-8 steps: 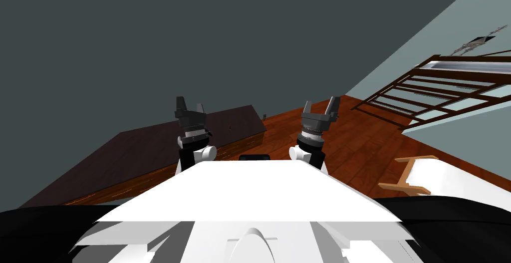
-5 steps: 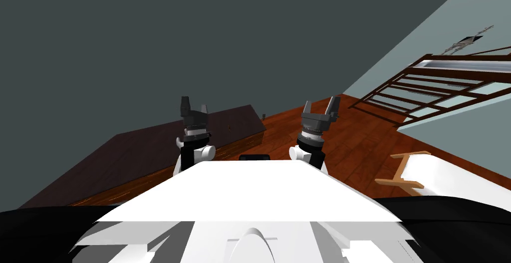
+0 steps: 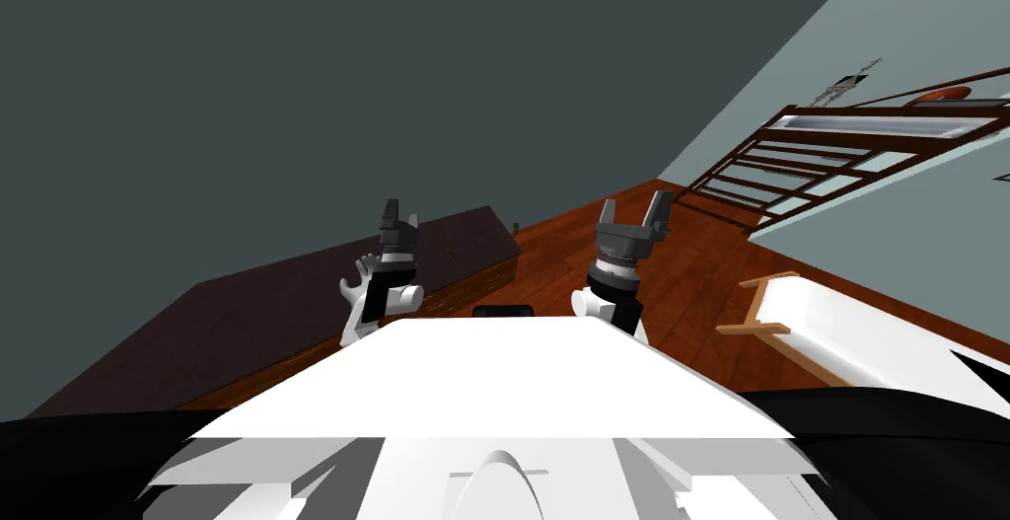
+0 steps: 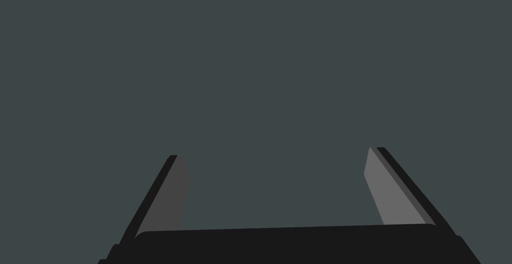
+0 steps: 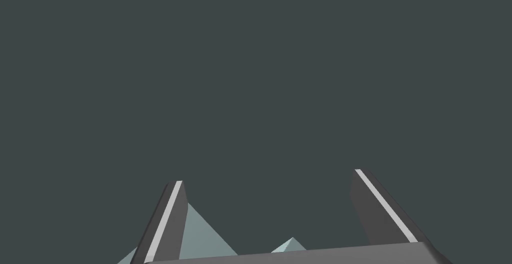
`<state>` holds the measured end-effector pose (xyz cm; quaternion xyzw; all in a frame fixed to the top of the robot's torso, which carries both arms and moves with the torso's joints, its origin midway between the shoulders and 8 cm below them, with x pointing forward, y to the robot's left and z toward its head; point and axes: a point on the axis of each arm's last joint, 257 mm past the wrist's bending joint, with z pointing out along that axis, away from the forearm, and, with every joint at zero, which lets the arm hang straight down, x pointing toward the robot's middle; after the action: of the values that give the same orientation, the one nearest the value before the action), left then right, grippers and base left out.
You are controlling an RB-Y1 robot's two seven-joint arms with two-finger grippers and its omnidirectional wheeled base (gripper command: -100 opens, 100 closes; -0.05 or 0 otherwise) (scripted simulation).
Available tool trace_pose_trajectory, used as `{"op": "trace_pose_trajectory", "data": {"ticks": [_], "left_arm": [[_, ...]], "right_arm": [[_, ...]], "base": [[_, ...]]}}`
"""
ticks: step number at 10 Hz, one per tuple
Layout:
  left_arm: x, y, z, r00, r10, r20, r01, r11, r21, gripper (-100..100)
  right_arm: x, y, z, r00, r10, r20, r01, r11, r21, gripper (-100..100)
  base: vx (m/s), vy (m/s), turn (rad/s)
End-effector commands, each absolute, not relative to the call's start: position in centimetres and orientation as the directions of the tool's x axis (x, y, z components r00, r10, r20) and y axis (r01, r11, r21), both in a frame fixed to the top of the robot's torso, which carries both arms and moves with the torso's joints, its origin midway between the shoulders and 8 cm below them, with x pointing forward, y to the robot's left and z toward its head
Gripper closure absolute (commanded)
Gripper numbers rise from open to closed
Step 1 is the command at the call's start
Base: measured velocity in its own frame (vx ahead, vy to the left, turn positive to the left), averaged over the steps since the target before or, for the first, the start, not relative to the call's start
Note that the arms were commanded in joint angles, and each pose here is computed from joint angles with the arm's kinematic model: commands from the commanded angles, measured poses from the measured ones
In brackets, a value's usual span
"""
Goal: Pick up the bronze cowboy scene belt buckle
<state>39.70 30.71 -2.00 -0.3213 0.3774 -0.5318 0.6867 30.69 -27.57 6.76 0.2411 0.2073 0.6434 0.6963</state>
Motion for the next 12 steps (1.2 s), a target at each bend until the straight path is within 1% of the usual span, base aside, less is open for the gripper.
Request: {"op": "trace_pose_trajectory", "data": {"ticks": [1, 3, 4, 6, 7, 11, 12], "left_arm": [[41.3, 31.2, -3.7, 0.151, -0.966, -0.211, 0.432, 0.256, -0.865, -100], [43.2, 32.4, -6.0, 0.155, -0.955, -0.251, 0.361, 0.292, -0.886, -100], [43.2, 32.5, -6.1, 0.155, -0.955, -0.251, 0.357, 0.292, -0.887, -100], [45.1, 34.0, -8.7, 0.16, -0.944, -0.29, 0.274, 0.324, -0.905, -100], [45.1, 34.0, -8.7, 0.16, -0.944, -0.29, 0.274, 0.324, -0.905, -100], [48.3, 37.3, -13.8, 0.163, -0.919, -0.359, 0.098, 0.378, -0.921, -100], [48.3, 37.6, -14.5, 0.162, -0.919, -0.36, 0.078, 0.375, -0.924, -100]], "right_arm": [[30.7, -27.6, 6.8, 0.086, 0.996, 0.022, -0.796, 0.056, 0.603, 0], [30.7, -27.6, 6.8, 0.086, 0.996, 0.021, -0.796, 0.056, 0.603, 0], [30.7, -27.6, 6.8, 0.086, 0.996, 0.021, -0.796, 0.056, 0.603, 0], [30.7, -27.6, 6.8, 0.086, 0.996, 0.021, -0.796, 0.056, 0.603, 0], [30.7, -27.6, 6.8, 0.086, 0.996, 0.021, -0.796, 0.056, 0.603, 0], [30.7, -27.6, 6.8, 0.086, 0.996, 0.021, -0.796, 0.056, 0.603, 0], [30.7, -27.6, 6.8, 0.086, 0.996, 0.021, -0.796, 0.056, 0.603, 0]], "base": [[-0.087, 0.041, -0.196], [-0.106, 0.052, -0.181], [-0.078, 0.038, -0.087], [-0.064, 0.041, -0.195], [-0.062, 0.035, -0.08], [-0.09, 0.033, -0.22], [-0.051, 0.032, -0.057]]}}
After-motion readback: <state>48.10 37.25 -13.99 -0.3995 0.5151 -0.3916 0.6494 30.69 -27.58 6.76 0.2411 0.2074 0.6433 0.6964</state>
